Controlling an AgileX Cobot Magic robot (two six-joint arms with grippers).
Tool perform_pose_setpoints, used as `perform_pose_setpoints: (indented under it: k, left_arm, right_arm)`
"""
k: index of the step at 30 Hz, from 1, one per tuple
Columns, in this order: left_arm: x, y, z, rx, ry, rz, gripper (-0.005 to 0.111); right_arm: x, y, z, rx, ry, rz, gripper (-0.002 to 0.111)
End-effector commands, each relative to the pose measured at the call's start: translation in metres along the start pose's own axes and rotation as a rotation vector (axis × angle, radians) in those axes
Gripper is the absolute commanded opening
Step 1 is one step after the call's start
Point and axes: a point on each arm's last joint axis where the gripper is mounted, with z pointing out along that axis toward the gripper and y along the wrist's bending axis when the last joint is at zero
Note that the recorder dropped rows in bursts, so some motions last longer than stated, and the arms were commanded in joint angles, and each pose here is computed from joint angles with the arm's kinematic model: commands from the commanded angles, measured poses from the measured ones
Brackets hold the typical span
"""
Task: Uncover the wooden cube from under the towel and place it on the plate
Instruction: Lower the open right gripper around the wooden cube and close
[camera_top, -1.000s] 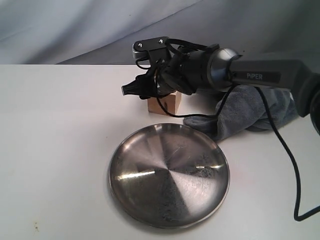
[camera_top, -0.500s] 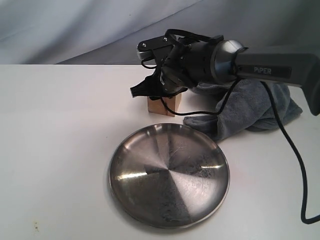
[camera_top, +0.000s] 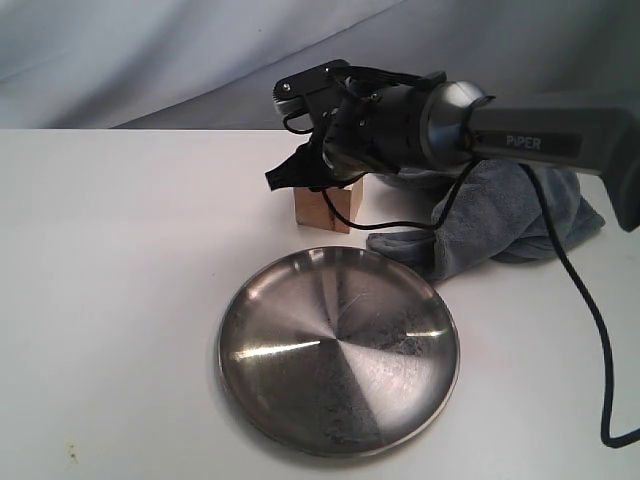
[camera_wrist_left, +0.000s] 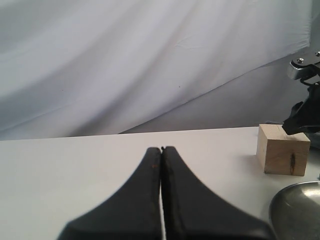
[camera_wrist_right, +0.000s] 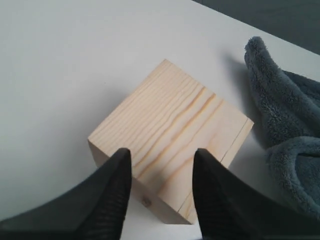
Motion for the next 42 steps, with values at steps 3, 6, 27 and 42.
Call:
perform_pose_setpoints:
  k: [3, 6, 27, 42]
  left_arm:
    - [0.0, 0.0, 0.0, -0.003, -0.011, -0.005, 0.0]
    - [0.0, 0.0, 0.0, -0.003, -0.011, -0.005, 0.0]
    - [0.0, 0.0, 0.0, -0.003, -0.011, -0.005, 0.0]
    - [0.0, 0.0, 0.0, -0.003, -0.011, -0.005, 0.0]
  right_arm:
    - [0.013, -0.004, 0.011, 0.066, 0.073, -0.008, 0.037]
    - [0.017, -0.007, 0.01, 0.106, 0.114, -0.005, 0.037]
    - [-0.02, -0.002, -0.019, -0.054, -0.1, 0.087, 0.061]
    - [-0.039, -0.019, -0.01, -0.021, 0.029, 0.322, 0.069]
